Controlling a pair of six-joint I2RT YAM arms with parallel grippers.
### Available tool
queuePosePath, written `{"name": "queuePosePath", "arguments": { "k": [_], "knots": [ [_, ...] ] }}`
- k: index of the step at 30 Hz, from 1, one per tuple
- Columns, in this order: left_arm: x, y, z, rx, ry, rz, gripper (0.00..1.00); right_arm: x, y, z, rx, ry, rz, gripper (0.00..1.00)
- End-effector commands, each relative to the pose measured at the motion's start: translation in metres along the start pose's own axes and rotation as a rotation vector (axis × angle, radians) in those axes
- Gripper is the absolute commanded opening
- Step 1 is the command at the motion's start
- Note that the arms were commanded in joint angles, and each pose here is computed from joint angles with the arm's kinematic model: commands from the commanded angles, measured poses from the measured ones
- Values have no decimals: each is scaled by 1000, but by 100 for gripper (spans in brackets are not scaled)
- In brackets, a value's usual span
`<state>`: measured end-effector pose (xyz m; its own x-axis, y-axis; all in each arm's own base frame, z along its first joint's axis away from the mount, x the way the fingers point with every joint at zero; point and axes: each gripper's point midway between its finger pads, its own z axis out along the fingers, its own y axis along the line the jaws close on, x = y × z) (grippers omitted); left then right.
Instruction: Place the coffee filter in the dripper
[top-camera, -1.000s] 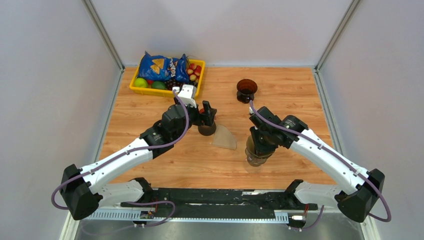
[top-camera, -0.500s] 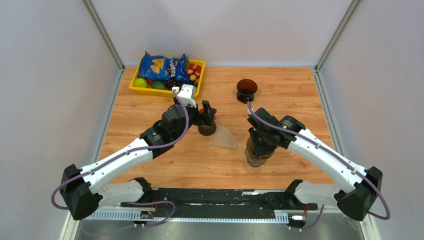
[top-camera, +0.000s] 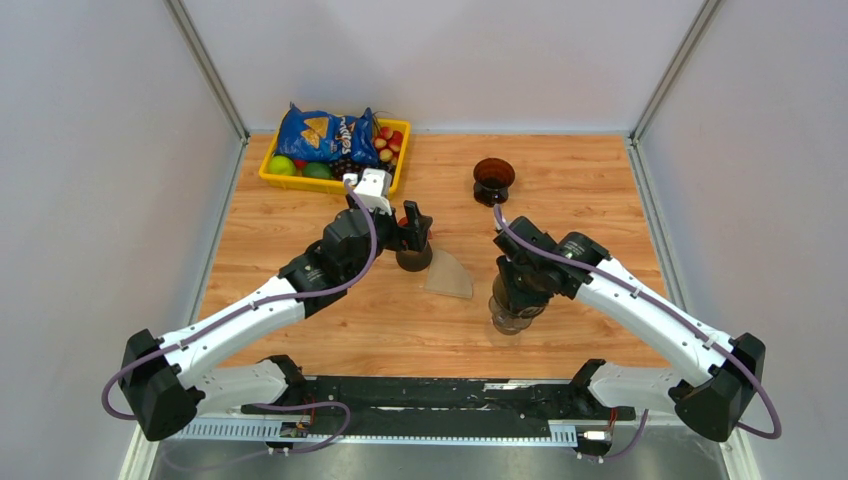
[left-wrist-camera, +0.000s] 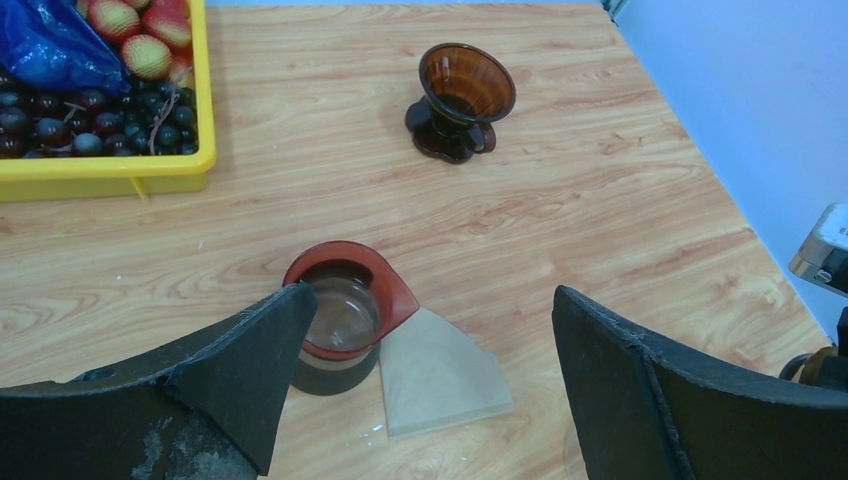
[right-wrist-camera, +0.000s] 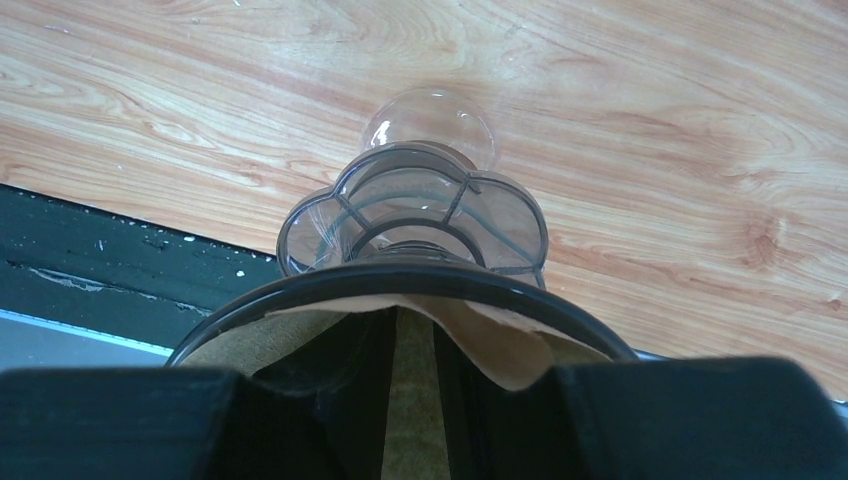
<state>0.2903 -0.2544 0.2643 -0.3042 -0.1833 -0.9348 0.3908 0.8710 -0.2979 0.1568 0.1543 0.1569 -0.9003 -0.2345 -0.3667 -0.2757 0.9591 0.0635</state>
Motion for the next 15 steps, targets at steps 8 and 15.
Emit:
{"name": "queuePosePath", "arguments": {
  "k": [8,15],
  "knots": [
    [-18,0,-8,5,-53,-11,100,-18,12,-20,-33,-58,20,34],
    [-20,-1,-9,8,-59,-11,100,-25,13,-33,-41,-91,24,36]
  ]
}}
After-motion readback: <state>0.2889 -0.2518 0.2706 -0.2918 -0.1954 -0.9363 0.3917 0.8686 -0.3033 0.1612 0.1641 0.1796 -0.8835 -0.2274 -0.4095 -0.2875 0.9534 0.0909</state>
